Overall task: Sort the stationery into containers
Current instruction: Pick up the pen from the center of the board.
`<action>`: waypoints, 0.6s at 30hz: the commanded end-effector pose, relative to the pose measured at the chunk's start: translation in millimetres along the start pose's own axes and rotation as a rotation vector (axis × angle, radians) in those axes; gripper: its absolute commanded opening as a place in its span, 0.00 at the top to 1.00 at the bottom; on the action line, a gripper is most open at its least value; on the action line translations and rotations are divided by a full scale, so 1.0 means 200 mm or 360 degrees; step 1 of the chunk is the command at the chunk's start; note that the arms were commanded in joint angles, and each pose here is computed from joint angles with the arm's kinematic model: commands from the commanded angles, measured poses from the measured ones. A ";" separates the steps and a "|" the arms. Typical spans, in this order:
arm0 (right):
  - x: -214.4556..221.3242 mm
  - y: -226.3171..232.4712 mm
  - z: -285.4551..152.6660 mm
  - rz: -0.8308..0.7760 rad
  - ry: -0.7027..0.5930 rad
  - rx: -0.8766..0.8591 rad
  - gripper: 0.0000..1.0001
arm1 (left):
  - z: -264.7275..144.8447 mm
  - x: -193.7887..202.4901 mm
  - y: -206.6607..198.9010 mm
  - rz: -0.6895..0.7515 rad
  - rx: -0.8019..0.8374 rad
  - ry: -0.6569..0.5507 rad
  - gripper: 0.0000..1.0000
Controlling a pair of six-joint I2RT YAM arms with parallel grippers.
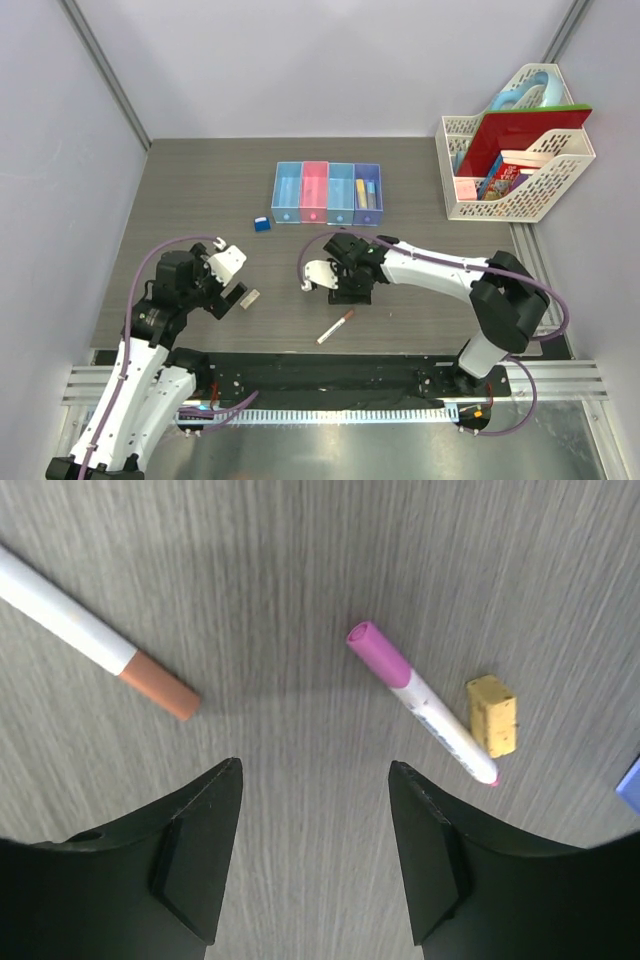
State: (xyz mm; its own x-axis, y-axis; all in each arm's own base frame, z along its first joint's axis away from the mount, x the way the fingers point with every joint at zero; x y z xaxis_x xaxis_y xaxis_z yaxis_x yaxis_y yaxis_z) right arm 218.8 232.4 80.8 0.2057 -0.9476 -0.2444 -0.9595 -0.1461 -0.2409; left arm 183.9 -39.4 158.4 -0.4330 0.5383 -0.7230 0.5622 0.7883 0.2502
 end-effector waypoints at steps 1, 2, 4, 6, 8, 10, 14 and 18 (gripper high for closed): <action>-0.10 -0.15 -0.03 -0.0108 -0.0065 0.0140 0.33 | -0.01 0.00 -0.01 -0.0021 0.0013 0.0008 0.00; -0.10 -0.15 -0.01 -0.0122 -0.0056 0.0129 0.32 | 0.00 0.01 -0.01 -0.0026 0.0014 0.0010 0.00; -0.12 -0.16 0.01 -0.0135 -0.0067 0.0113 0.30 | 0.00 0.01 -0.01 -0.0029 0.0014 0.0010 0.00; -0.13 -0.17 0.05 -0.0153 -0.0065 0.0081 0.30 | 0.01 0.01 -0.01 -0.0034 0.0016 0.0014 0.00; -0.13 -0.16 0.09 -0.0171 -0.0054 0.0040 0.30 | 0.01 0.02 -0.02 -0.0038 0.0015 0.0023 0.00; -0.14 -0.17 0.12 -0.0176 -0.0047 0.0024 0.32 | 0.02 0.03 -0.01 -0.0035 0.0008 0.0026 0.00; -0.14 -0.17 0.20 -0.0191 -0.0020 -0.0017 0.36 | 0.02 0.05 -0.01 -0.0023 -0.0003 0.0053 0.00; -0.11 -0.17 0.25 -0.0195 0.0005 -0.0049 0.38 | 0.02 0.05 -0.01 -0.0021 -0.0001 0.0057 0.00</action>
State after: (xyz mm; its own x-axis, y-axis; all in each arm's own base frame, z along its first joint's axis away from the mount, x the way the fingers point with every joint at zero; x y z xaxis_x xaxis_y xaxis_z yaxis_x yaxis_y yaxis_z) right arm 247.5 264.9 51.6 0.2980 -0.9327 -0.2033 -0.9405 -0.2505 -0.2294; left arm 179.8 -37.6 147.1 -0.4642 0.5396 -0.7024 0.5631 0.7919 0.2362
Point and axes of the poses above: each gripper's point midway between its finger pads, its own z axis out along the fingers, its own y axis along the line the jaws close on, x = y × z, the point moved 3 cm from there along -z, back along the fingers, and after that the axes turned 7 degrees about -z, right-handed, at the moved point
